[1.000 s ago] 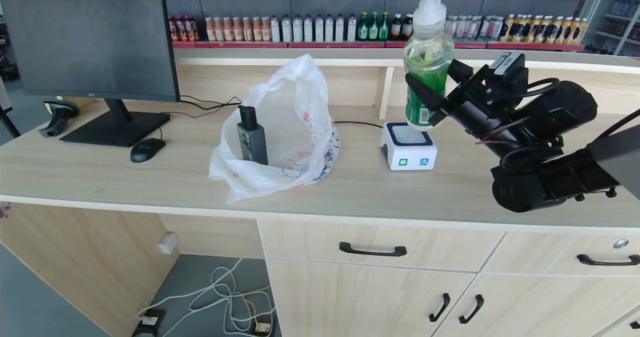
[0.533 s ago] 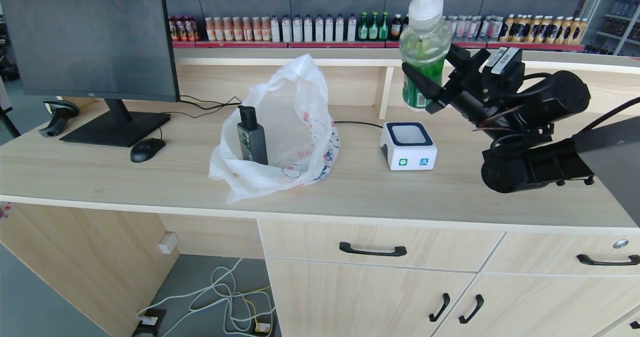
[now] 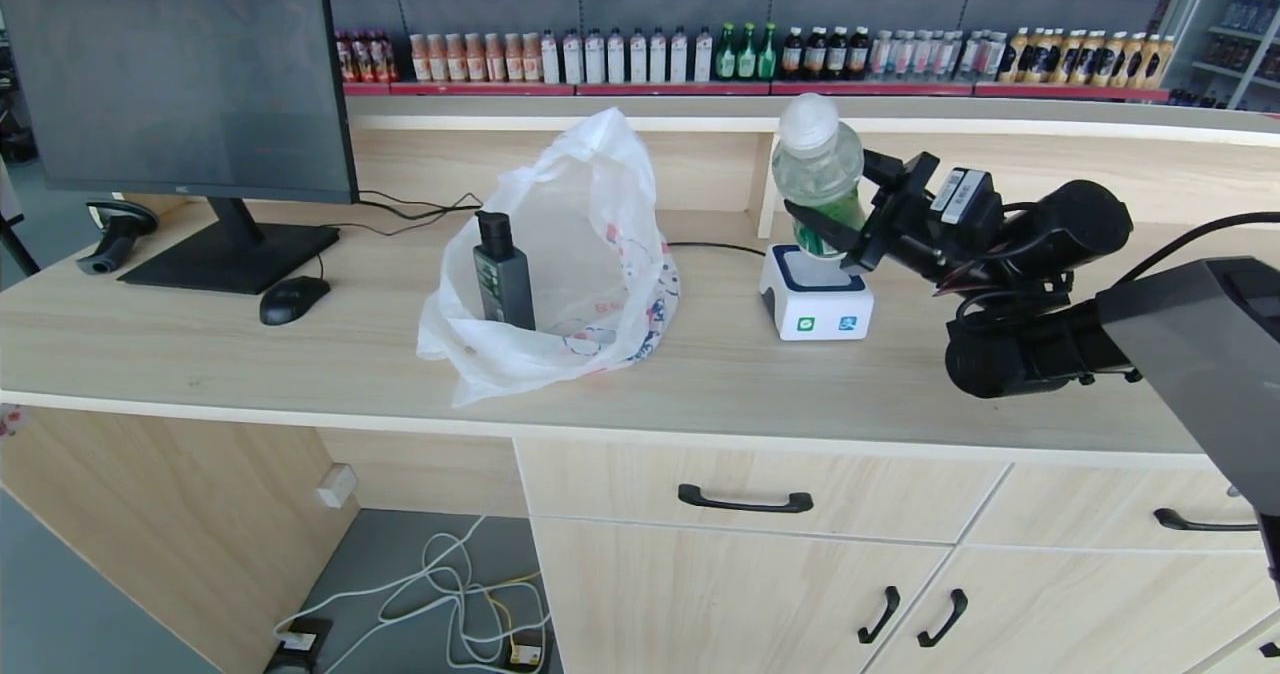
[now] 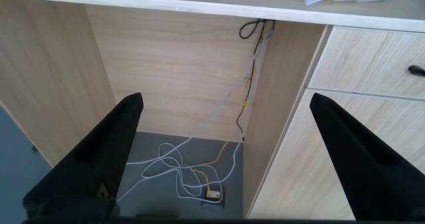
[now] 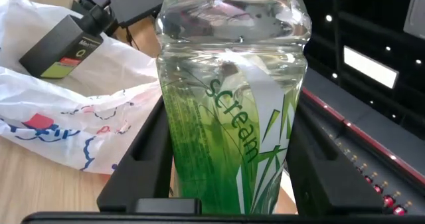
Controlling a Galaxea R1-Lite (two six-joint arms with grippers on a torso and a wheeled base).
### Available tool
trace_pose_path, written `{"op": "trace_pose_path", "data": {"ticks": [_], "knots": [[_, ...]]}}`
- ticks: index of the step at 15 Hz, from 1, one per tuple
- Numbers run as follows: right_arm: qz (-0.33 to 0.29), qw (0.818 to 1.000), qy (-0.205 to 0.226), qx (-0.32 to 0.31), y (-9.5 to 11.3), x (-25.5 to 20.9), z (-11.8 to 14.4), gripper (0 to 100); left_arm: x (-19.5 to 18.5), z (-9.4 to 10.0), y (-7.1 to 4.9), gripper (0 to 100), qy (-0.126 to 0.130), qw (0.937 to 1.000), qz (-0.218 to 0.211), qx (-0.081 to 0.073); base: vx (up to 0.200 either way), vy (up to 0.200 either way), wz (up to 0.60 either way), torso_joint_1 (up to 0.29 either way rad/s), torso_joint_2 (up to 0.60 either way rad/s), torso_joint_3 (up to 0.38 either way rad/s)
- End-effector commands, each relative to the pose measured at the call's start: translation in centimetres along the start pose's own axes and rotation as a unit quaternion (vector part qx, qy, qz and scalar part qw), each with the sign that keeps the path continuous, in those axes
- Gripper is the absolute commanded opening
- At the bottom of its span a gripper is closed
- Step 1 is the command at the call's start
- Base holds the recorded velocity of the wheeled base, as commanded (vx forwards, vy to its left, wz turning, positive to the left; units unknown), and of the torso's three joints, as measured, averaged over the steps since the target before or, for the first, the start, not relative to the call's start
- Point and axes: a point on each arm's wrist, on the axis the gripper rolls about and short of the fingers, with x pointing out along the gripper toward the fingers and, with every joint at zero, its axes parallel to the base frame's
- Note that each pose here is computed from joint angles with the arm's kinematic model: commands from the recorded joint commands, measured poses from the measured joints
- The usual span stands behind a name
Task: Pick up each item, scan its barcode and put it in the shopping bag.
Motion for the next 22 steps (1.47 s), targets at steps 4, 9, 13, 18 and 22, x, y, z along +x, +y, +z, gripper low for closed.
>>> {"op": "trace_pose_path", "data": {"ticks": [4, 9, 13, 18, 22], "knots": [[0.003, 1.000, -0.006, -0.008, 0.2, 0.1, -1.1, 0, 0.0, 0.0, 0.0, 100, 0.000, 1.0000, 0.000, 0.000, 0.000, 0.000, 0.00, 0.000, 0.00, 0.000], [0.005, 0.999, -0.015, -0.031, -0.6, -0.1, -1.6, 0, 0.0, 0.0, 0.0, 100, 0.000, 1.0000, 0.000, 0.000, 0.000, 0.000, 0.00, 0.000, 0.00, 0.000], [0.013, 0.999, -0.012, -0.039, 0.0, -0.4, -2.4, 0, 0.0, 0.0, 0.0, 100, 0.000, 1.0000, 0.000, 0.000, 0.000, 0.000, 0.00, 0.000, 0.00, 0.000], [0.015, 0.999, -0.009, -0.037, 0.4, -0.5, -2.8, 0, 0.0, 0.0, 0.0, 100, 0.000, 1.0000, 0.000, 0.000, 0.000, 0.000, 0.00, 0.000, 0.00, 0.000], [0.015, 0.999, -0.009, -0.035, 0.5, -0.5, -2.9, 0, 0.0, 0.0, 0.0, 100, 0.000, 1.0000, 0.000, 0.000, 0.000, 0.000, 0.00, 0.000, 0.00, 0.000]]}}
